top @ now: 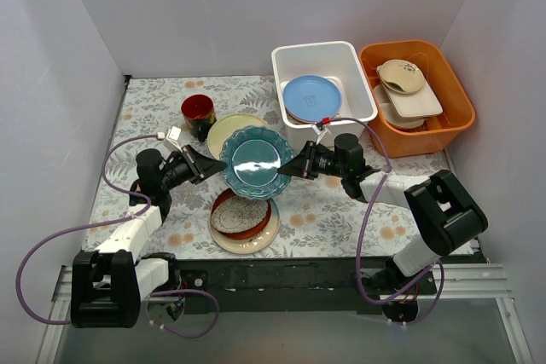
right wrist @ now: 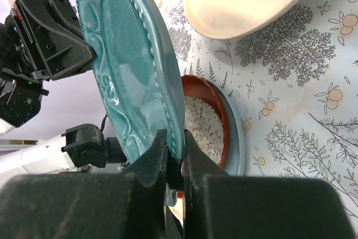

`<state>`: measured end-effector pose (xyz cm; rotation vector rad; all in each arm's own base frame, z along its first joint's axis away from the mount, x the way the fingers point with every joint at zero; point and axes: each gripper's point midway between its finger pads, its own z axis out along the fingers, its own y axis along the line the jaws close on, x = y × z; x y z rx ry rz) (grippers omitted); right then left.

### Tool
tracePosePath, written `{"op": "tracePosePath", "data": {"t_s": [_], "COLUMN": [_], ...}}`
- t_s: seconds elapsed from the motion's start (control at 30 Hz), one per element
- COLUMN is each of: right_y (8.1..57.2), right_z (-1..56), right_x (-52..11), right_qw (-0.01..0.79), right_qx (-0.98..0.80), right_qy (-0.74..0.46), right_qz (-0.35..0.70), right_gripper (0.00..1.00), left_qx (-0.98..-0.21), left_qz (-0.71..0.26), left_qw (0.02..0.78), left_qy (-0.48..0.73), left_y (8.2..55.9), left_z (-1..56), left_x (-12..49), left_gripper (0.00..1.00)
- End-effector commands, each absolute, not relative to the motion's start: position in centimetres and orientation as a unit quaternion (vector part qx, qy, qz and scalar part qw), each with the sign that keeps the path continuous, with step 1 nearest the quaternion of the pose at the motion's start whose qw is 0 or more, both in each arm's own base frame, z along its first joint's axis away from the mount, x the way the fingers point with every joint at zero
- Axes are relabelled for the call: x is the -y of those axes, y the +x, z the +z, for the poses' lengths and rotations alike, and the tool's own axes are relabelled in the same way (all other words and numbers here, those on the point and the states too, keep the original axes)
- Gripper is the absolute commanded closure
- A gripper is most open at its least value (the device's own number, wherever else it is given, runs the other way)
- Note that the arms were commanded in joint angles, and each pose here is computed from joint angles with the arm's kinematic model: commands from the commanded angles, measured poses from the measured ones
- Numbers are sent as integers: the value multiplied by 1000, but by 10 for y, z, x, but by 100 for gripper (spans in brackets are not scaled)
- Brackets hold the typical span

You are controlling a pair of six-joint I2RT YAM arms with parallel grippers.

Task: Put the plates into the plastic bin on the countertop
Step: Place the plate in the plastic bin.

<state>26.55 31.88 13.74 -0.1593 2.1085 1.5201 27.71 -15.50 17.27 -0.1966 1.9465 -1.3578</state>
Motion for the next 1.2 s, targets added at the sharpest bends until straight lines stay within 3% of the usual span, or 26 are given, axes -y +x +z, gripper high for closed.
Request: {"op": "tracePosePath", "data": {"t_s": [0.0, 0.03, 0.13, 0.27, 0.4, 0.5, 1.17], "right_y": [266, 266, 265, 266, 267, 268, 279], "right_z": [154, 155, 157, 161, 166, 169, 198], "right_x": [-327, -327, -327, -326, -327, -326, -324], "right_qw": [313, 313, 314, 318, 323, 327, 354], "right_qx": [-756, -756, -755, -754, -752, -752, -744], "right_qy": [-113, -113, -114, -117, -120, -121, -131], "right_qz": [563, 563, 564, 563, 562, 560, 551], "right_gripper": [99, 99, 99, 99, 99, 99, 99], "left_qx": [-738, -738, -739, -741, -743, -747, -755], "left_qz": [-561, -560, -559, -558, -553, -548, -536], "left_qw": [375, 374, 375, 373, 376, 375, 376], "left_qy": [-32, -33, -30, -22, -19, -23, -31], "left_y": [269, 270, 270, 269, 269, 270, 272], "left_z": [203, 203, 203, 203, 201, 199, 192], "left_x": [169, 168, 169, 169, 169, 168, 165], "left_gripper": [89, 81, 67, 22, 7, 2, 2]}}
